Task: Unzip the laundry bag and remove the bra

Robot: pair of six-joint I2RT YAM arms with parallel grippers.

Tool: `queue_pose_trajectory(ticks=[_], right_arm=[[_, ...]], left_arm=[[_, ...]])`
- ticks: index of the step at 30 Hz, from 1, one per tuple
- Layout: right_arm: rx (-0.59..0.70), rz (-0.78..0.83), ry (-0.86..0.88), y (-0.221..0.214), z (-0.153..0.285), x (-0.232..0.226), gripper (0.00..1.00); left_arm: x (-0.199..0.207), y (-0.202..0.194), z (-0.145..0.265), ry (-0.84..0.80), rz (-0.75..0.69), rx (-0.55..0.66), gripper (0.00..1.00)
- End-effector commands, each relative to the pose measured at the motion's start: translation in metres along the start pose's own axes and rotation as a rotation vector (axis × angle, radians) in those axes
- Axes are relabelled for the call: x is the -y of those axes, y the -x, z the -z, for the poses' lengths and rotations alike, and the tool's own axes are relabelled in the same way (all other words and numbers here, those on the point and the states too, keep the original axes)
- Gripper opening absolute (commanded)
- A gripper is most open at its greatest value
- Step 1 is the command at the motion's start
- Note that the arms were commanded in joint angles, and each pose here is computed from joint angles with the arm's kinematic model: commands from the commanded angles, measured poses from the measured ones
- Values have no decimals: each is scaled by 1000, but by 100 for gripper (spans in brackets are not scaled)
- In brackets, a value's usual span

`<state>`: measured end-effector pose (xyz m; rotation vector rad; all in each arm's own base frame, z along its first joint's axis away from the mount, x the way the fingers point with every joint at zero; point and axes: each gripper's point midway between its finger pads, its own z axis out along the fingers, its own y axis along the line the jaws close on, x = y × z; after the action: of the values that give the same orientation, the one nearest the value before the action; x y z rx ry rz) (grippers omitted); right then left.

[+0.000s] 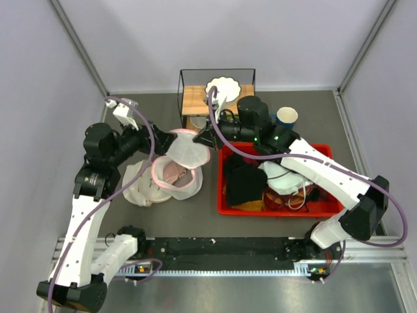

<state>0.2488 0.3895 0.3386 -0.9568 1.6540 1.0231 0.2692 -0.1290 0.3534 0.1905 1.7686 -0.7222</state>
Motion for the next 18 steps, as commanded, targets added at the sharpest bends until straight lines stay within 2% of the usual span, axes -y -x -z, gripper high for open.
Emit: queue_pose_trajectory(ticks=[1,4,8,10,11,12,13,14,15,16,17,18], right_arm=[[63,37,146,28,4,-23,0],[60,14,167,28,6,-19,0],[67,4,181,32,9,-15,0],[70,-12,173,33,11,-8,0],[69,-19,169,33,11,-6,0],[72,-33,161,33,13,0,0],[76,-39,157,33,13,3,0],[75,-49,150,32,13,5,0],[77,-78,130,34,14,11,0],[78,-99,102,34,14,17,20],[77,-114,87,34,16,20,51],[72,-138,63,30,16,24,87]], left_arm=[[17,1,-8,-174,-213,17,99],[25,-11,-12,-265,-231,-24,99],[35,-24,-22,-390,-186,-100,98],[35,-34,-32,-433,-133,-168,89],[40,-38,-35,-489,-102,-202,70],[40,-39,-37,-503,-80,-220,63],[42,-40,-38,-521,-60,-234,37],[42,-39,-43,-518,-25,-252,0],[37,-39,-47,-487,-3,-259,0],[34,-38,-50,-460,12,-259,0],[31,-35,-55,-421,51,-260,0],[17,-31,-63,-322,69,-237,0]])
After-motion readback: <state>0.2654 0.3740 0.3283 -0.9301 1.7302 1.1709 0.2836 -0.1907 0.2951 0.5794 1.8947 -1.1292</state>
